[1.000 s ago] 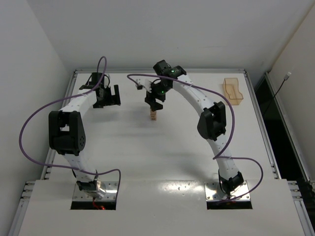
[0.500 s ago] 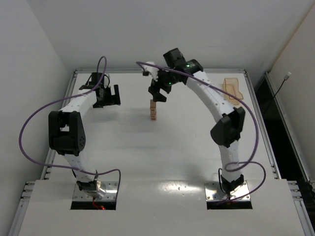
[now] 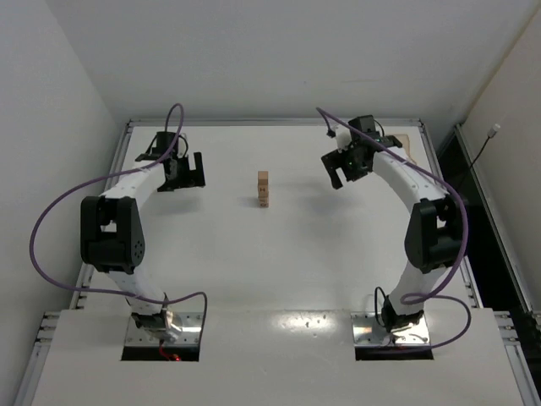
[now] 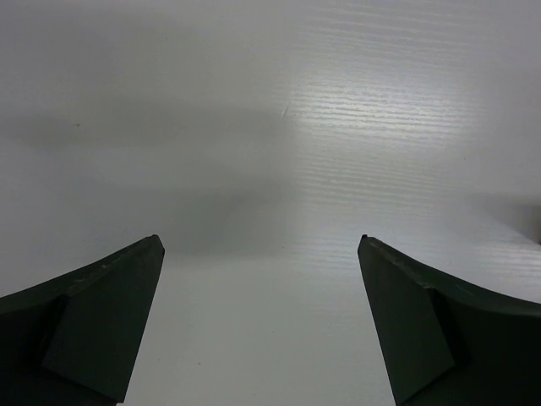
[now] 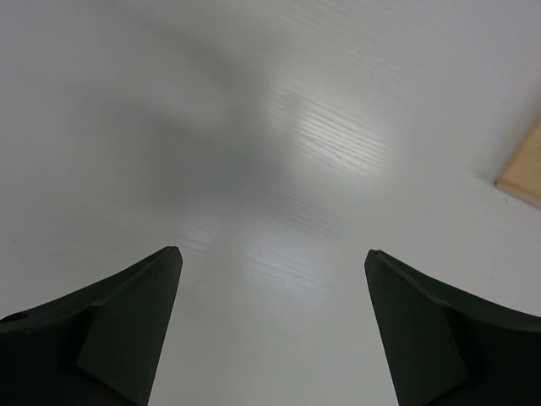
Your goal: Build the wood block tower
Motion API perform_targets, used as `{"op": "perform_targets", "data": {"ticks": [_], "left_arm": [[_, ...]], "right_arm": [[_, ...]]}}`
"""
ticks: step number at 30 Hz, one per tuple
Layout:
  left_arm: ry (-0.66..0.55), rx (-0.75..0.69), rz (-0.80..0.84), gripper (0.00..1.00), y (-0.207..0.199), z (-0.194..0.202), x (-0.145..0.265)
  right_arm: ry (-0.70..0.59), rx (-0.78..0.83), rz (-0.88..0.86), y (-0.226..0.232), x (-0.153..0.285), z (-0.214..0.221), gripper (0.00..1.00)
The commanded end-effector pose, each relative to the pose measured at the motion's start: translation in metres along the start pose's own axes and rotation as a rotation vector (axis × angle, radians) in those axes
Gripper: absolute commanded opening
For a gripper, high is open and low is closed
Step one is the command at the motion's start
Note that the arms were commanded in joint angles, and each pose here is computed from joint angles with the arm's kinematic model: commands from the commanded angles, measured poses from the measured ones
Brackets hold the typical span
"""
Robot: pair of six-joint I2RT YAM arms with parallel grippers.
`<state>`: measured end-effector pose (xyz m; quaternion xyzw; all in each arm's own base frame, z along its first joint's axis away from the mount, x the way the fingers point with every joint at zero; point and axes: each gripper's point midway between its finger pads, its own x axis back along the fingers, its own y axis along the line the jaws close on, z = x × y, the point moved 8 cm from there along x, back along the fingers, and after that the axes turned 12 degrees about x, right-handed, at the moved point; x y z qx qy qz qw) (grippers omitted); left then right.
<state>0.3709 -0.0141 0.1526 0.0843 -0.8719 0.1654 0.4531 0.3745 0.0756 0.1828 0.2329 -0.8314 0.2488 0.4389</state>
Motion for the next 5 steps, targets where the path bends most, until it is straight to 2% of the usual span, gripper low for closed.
{"op": "perform_targets", "data": {"ticks": [1,5], "left_arm": [[-0.086,-0.006,0.017,1.00,-0.0011,-0.0149,0.0134],[-0.086,-0.006,0.017,1.00,-0.0011,-0.0149,0.0134]], "right_arm": [[-0.106,-0.140,0.174,-0.0287,0.0183,-0.0092,0.87],[-0.120,-0.168,0.211,-0.0378,0.0244,-0.0058,0.87]]}}
